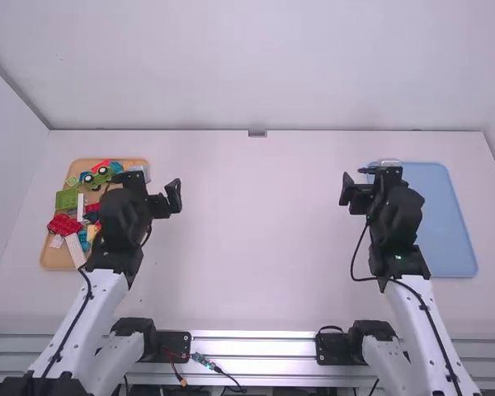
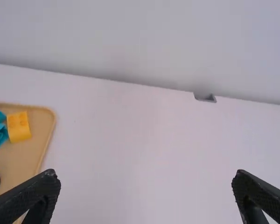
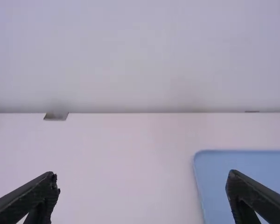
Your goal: Assemble lego blocks to make yellow taxi
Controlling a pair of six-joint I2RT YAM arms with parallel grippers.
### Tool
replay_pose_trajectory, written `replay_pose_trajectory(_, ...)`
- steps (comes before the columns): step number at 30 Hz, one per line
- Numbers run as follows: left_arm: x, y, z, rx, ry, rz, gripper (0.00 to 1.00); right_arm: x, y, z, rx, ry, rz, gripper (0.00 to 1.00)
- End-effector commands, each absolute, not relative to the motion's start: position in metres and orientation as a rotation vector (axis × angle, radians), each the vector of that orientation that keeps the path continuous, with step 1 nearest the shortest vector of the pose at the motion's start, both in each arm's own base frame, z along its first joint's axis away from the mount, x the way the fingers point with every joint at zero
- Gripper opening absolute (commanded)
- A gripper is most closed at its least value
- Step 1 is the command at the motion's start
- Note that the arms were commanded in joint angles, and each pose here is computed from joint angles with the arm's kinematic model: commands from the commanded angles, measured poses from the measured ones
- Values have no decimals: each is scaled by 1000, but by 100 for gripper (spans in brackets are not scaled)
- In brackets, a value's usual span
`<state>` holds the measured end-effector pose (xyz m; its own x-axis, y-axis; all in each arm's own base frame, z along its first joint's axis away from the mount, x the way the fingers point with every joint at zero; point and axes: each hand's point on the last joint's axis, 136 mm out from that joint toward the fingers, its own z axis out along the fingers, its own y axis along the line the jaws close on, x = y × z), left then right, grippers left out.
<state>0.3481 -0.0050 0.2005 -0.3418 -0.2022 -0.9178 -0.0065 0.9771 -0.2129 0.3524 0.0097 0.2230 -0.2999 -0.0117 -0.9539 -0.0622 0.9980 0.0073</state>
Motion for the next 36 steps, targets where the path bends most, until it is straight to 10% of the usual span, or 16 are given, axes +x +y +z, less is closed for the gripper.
replay_pose_trajectory(1, 355, -1, 218, -177, 1872, -202, 99, 357, 15, 227, -66, 1870, 86, 97)
replay_pose_trajectory(36, 361, 113, 204, -834, 2230, 81, 99, 360, 43, 213, -166, 1907, 119, 99)
